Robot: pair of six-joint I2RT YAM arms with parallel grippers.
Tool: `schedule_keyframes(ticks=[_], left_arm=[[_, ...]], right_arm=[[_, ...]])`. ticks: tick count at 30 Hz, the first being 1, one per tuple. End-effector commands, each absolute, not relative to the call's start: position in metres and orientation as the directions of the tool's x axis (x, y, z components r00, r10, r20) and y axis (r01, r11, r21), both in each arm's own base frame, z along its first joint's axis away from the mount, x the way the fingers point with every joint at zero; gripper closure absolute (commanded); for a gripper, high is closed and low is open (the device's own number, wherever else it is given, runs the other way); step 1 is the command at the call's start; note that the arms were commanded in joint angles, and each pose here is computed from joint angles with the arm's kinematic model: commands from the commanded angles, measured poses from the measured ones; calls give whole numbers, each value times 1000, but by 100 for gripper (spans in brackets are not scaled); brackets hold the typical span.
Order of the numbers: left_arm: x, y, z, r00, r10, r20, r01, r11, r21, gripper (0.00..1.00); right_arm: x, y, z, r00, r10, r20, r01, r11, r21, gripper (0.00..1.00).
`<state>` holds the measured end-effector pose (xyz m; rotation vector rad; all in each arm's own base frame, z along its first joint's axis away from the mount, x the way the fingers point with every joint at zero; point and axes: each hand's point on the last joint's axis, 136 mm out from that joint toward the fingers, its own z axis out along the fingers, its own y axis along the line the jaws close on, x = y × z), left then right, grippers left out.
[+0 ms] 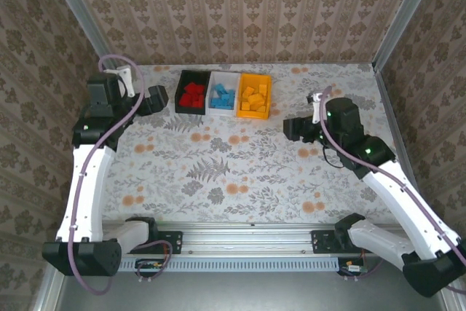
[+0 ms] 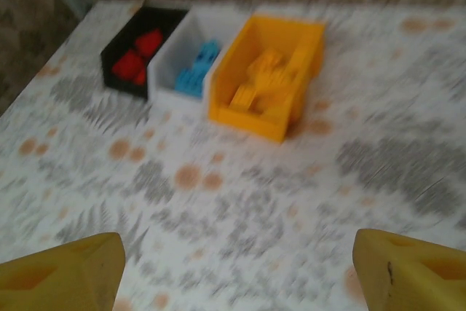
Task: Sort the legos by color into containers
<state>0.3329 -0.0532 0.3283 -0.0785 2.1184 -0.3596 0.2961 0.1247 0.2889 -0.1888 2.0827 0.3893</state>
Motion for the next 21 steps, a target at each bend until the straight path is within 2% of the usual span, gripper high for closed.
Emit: schedule_keyframes(ticks=[1, 4, 9, 15, 21], left_arm=[[337, -37, 332, -454, -218, -864, 26, 966, -257, 0], [332, -18, 317, -392, -245, -887, -66, 969, -239, 0], [325, -4, 291, -254, -197, -947, -92, 979, -180, 0], [332, 0, 245, -331, -65, -941, -90, 995, -37, 0], [344, 7, 207, -302, -34, -953, -120, 993, 3, 0]], right_arm=[[316, 93, 316, -320, -26, -947, -209, 977, 43, 13], [323, 68, 319, -273, -29, -962, -126, 992, 6, 9], [335, 30, 295, -301, -15, -954, -40, 999, -3, 8], [354, -3, 225, -402, 67, -913, 36, 998, 57, 8], [377, -3, 165, -417, 97, -904, 32, 995, 92, 9]])
